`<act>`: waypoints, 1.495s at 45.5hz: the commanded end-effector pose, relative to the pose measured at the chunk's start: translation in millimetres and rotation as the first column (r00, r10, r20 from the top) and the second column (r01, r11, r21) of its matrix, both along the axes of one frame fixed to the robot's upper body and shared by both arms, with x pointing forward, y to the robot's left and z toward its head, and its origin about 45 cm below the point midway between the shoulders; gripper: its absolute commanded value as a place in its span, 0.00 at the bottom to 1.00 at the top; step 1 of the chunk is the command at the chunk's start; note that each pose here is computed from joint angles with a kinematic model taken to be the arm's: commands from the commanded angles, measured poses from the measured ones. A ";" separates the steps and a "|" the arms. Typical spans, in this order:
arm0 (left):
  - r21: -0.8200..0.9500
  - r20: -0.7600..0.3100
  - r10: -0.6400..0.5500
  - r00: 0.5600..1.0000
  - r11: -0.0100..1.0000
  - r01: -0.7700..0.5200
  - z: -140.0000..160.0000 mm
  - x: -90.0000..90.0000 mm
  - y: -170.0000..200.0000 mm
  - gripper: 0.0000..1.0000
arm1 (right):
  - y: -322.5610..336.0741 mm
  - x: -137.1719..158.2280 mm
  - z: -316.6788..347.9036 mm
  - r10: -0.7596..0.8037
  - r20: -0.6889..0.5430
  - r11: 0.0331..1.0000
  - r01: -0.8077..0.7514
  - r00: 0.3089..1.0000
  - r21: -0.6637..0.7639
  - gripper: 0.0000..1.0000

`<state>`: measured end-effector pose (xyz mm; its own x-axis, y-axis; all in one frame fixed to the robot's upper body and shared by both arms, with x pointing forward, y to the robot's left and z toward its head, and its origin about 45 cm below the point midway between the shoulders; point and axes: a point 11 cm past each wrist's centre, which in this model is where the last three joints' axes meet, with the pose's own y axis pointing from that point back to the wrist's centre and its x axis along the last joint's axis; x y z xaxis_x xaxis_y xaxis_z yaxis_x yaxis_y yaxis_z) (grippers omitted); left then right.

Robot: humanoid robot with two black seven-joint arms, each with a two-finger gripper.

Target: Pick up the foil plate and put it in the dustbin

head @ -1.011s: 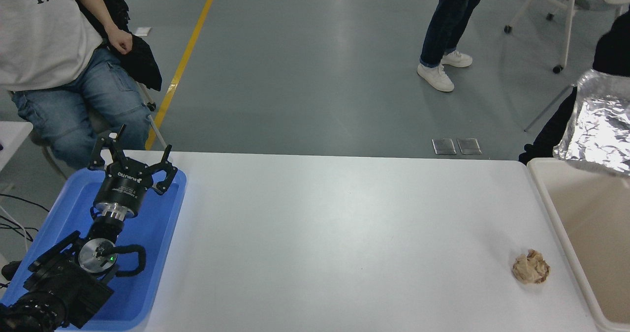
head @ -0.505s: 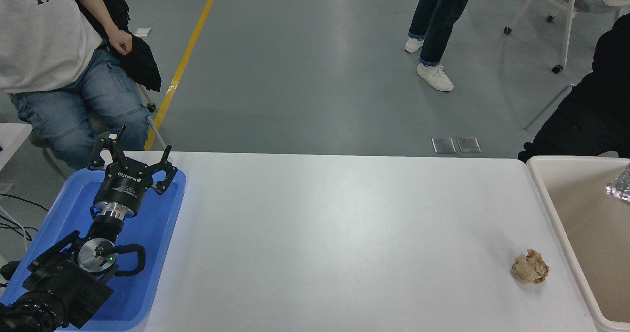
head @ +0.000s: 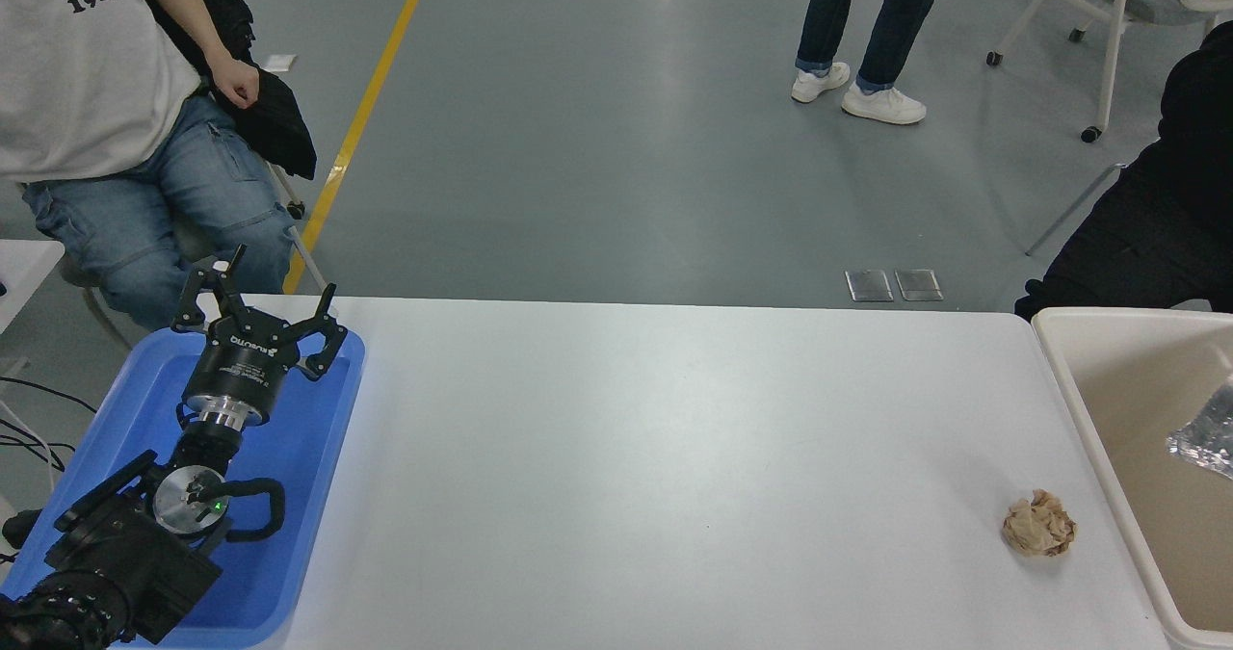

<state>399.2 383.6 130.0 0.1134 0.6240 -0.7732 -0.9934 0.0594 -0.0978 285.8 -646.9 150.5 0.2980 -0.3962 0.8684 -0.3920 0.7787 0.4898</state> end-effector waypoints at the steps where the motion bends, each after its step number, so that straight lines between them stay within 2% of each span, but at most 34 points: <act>1: 0.000 0.000 0.000 1.000 1.000 0.000 0.0 0.0 -0.1 1.00 | 2.2 -4.2 -7.2 0.001 -0.012 1.000 -0.001 1.000 0.002 1.00; 8: 0.000 0.000 0.000 1.000 1.000 0.000 0.0 0.0 -0.1 1.00 | 10.0 4.9 -8.0 0.024 -0.025 0.999 -0.023 0.999 0.029 1.00; 18: 0.000 0.000 0.000 1.000 1.000 0.000 0.0 0.0 -0.1 1.00 | 27.8 90.6 87.6 0.179 0.042 0.983 -0.177 0.983 -0.049 1.00; 19: -0.001 0.001 0.001 1.000 1.000 -0.001 0.1 0.1 0.1 1.00 | 39.5 110.1 111.5 0.219 0.054 0.975 -0.217 0.974 -0.051 1.00; 24: 0.000 0.000 0.000 1.000 1.000 0.000 0.0 0.0 -0.1 1.00 | 85.6 152.6 160.8 0.320 0.096 0.947 -0.321 0.942 -0.010 1.00; 30: -0.001 0.000 -0.001 1.000 1.000 0.001 -0.3 0.1 -0.8 1.00 | 153.8 184.2 200.4 0.433 0.150 0.890 -0.448 0.889 0.086 1.00; 34: -0.001 0.000 -0.001 1.000 1.000 0.001 -0.3 0.1 -0.8 1.00 | 198.8 193.9 217.5 0.515 0.138 0.837 -0.531 0.846 0.136 1.00; 42: -0.001 0.000 -0.001 1.000 1.000 0.001 -0.3 0.1 -0.8 1.00 | 251.5 188.5 238.0 0.641 0.025 0.746 -0.630 0.767 0.215 1.00; 47: 0.000 0.000 0.000 1.000 1.000 0.000 0.0 0.0 -0.1 1.00 | 272.0 168.3 241.0 0.696 -0.097 0.694 -0.631 0.712 0.348 1.00; 54: 0.000 0.000 0.000 1.000 1.000 0.000 0.0 0.0 -0.1 1.00 | 286.9 125.1 243.8 0.737 -0.262 0.658 -0.575 0.623 0.485 1.00; 62: 0.000 0.000 0.000 1.000 1.000 0.000 0.0 0.0 -0.1 1.00 | 305.0 86.0 268.6 0.777 -0.346 0.618 -0.528 0.526 0.582 1.00; 68: 0.000 0.000 0.000 1.000 1.000 0.000 0.0 0.0 -0.1 1.00 | 304.2 78.6 286.1 0.771 -0.348 0.628 -0.541 0.534 0.560 1.00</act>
